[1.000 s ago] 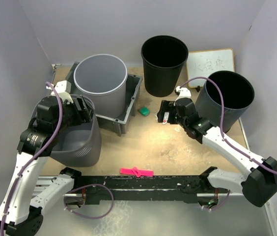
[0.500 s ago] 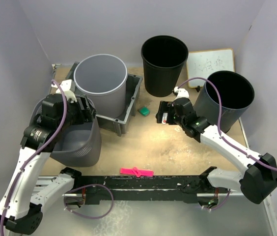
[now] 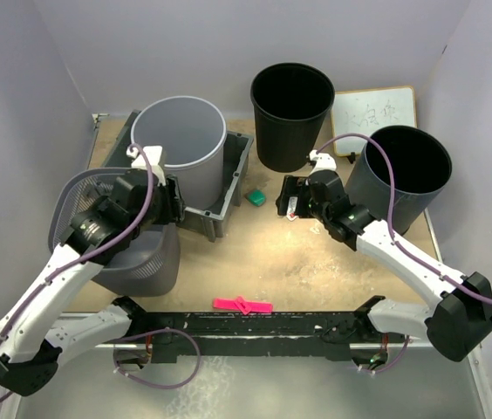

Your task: Turn the large container upside down

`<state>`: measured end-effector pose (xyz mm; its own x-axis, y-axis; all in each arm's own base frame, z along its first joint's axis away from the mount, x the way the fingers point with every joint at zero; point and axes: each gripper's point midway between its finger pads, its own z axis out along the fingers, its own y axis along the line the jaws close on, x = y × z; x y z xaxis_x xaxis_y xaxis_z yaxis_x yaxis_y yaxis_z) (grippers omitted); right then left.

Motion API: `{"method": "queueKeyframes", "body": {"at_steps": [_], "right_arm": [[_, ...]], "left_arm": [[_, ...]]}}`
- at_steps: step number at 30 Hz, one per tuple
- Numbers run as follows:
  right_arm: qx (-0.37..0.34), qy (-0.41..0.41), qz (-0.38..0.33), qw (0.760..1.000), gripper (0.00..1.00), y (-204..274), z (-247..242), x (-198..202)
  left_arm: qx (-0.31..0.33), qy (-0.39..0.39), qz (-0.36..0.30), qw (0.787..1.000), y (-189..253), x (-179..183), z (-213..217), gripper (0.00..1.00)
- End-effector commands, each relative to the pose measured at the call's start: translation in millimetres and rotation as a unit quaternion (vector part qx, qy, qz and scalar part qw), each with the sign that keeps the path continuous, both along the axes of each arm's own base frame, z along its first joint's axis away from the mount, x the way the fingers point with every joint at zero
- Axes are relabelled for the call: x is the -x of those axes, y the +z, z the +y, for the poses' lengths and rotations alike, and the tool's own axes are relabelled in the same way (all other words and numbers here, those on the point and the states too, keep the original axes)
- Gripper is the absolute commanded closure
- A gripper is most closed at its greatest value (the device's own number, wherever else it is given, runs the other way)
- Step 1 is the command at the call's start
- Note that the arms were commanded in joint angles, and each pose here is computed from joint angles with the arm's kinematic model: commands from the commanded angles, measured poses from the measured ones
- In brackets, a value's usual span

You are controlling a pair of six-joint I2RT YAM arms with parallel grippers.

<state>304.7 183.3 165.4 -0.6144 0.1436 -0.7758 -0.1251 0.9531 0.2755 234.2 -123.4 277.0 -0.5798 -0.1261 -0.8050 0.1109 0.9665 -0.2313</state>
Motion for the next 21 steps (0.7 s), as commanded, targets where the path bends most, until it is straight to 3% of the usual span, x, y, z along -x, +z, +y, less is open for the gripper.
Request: {"method": "queueKeyframes", "body": {"at_steps": [1,5,7,11,16,21], "right_arm": [[-0.019,-0.008,-0.029,0.999,0.0,27.0,3.5,-10.2],[-0.015,-0.009,-0.027,0.999,0.0,25.3,1.5,-8.9],[-0.012,-0.01,-0.027,1.0,0.0,25.1,0.4,-8.7],[-0.01,-0.012,-0.025,1.0,0.0,23.9,-0.9,-8.0],[-0.009,-0.011,-0.022,1.0,0.0,22.4,-0.5,-7.6],[-0.006,-0.011,-0.02,1.0,0.0,21.9,-2.2,-5.5]], "left_arm": [[-0.024,0.053,-0.027,0.998,8.2,-8.9,5.7,0.51],[-0.061,0.087,-0.03,0.994,12.0,-9.2,18.9,0.54],[-0.077,0.099,-0.027,0.992,14.2,-9.2,25.3,0.6],[-0.099,0.106,-0.016,0.989,14.2,-7.7,30.5,0.76],[-0.078,0.098,-0.024,0.992,26.0,-4.4,28.2,0.99],[-0.06,0.074,-0.05,0.994,75.7,10.5,35.7,1.0]]}}
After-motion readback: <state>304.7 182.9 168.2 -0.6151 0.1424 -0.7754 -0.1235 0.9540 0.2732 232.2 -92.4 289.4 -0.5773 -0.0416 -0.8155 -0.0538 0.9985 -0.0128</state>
